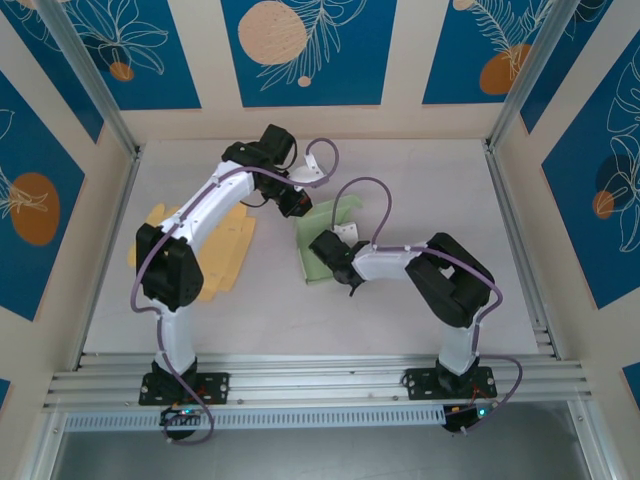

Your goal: Fold the paper box

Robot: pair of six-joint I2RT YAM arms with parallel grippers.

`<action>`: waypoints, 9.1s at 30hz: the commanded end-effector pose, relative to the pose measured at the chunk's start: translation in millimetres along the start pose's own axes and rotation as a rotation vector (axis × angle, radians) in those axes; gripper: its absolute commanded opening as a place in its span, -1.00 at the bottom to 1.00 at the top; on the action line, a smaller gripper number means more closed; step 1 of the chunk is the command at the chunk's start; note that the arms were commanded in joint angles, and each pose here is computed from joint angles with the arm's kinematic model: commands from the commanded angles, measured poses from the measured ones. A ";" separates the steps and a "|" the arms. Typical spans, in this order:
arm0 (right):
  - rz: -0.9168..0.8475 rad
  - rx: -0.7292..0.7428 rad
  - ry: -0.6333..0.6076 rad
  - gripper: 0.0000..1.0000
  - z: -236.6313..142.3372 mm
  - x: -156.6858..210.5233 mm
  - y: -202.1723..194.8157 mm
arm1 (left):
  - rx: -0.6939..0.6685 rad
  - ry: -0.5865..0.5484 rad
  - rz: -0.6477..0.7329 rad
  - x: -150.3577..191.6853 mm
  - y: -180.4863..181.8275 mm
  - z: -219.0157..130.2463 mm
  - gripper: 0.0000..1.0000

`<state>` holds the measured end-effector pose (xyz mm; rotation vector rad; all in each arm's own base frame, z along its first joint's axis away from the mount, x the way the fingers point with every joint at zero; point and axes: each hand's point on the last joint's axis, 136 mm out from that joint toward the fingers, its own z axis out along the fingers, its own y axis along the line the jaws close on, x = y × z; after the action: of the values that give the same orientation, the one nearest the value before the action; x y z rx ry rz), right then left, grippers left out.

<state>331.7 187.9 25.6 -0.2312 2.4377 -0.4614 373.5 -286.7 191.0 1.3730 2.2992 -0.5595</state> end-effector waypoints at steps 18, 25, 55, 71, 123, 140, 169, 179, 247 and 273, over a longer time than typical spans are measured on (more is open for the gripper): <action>0.188 -0.325 -0.084 0.75 -71.3 -54.3 -10.6 | -0.126 0.009 0.278 7.9 -14.8 -15.0 -0.97; 0.232 -0.501 -0.147 0.73 -105.5 -60.3 -22.0 | -0.150 -0.049 0.362 -5.6 -23.2 -23.2 -0.92; 0.320 -0.802 -0.135 0.36 -135.4 -109.0 -87.2 | -0.415 -0.221 -0.150 -10.3 0.4 -76.2 0.73; 0.211 -0.883 -0.115 0.39 -106.4 -139.6 -49.6 | -0.168 -0.567 -0.523 39.3 -30.4 -9.0 0.84; 0.401 -0.956 0.138 0.16 -74.2 -111.7 7.1 | 0.007 -0.592 -0.886 56.6 -27.4 47.2 0.65; 0.406 -0.804 0.201 0.09 -36.0 -55.9 4.5 | -0.023 -0.524 -0.860 103.7 -50.0 49.1 0.85; 0.345 -0.703 0.266 0.29 -13.0 -22.1 11.7 | -0.308 -0.158 -0.796 114.5 45.5 79.7 0.20; 0.456 -0.855 0.259 0.42 -19.0 -36.4 16.3 | -0.213 -0.143 -0.914 135.2 52.8 99.7 -0.32; 0.825 -1.259 1.005 -0.08 -132.0 4.6 -16.5 | -0.452 -0.175 0.657 69.0 -108.4 47.9 0.41; 0.708 -0.898 0.368 0.11 -129.0 -9.1 -114.4 | 0.018 0.073 0.341 93.8 -110.2 69.1 -0.22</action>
<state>272.7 131.4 187.3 0.4353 2.6373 1.1857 263.8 -311.9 116.2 1.7040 1.9434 -0.3305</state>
